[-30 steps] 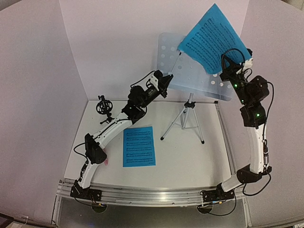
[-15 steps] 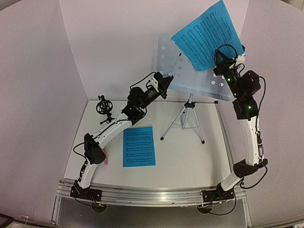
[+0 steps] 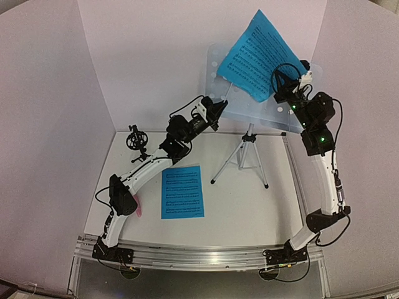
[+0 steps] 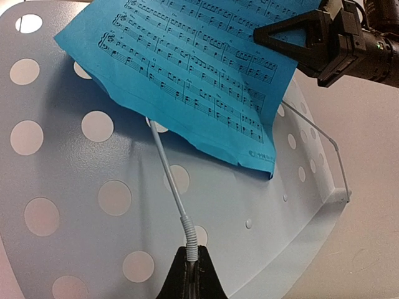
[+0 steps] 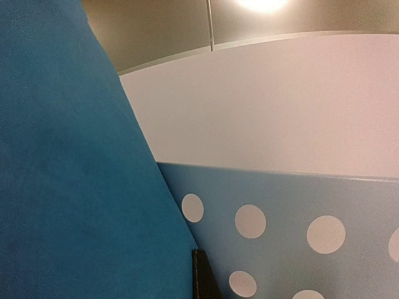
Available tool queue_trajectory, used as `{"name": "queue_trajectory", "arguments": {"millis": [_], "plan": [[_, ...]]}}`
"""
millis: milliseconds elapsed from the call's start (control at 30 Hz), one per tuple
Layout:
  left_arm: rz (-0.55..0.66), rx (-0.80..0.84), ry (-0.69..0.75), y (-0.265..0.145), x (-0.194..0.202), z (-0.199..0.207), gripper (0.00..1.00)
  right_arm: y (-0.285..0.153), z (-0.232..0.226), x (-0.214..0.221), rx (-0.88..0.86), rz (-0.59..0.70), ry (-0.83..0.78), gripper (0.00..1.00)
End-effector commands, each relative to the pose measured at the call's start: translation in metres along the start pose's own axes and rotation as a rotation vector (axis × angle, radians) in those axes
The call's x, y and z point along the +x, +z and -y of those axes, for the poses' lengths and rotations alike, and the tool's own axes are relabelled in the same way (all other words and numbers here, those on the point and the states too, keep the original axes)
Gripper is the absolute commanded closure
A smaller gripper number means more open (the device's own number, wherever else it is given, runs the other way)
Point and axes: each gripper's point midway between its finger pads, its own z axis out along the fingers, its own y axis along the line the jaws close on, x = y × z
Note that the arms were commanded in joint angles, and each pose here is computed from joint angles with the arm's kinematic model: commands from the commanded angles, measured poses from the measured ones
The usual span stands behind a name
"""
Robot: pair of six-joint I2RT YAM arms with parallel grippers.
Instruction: Set up the instrument practice props
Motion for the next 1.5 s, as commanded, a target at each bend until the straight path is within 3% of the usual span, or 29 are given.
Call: {"name": "queue_trajectory", "arguments": {"millis": [0,200,1100,1467], "plan": [[0.025,0.019,0.053,-0.003,-0.02,-0.003,1.0,-0.018,-0.001,-0.076,0.014,0.239,0.012,1.0],[0.066,0.032,0.117,-0.004,-0.022,0.0,1.0,-0.021,0.007,-0.088,0.065,0.313,0.017,1.0],[0.19,0.082,0.284,-0.012,-0.03,0.015,1.0,0.01,-0.004,-0.041,-0.029,0.228,-0.053,1.0],[0.2,0.08,0.3,-0.013,-0.032,0.015,1.0,0.018,-0.013,-0.002,-0.089,0.095,-0.168,1.0]]}}
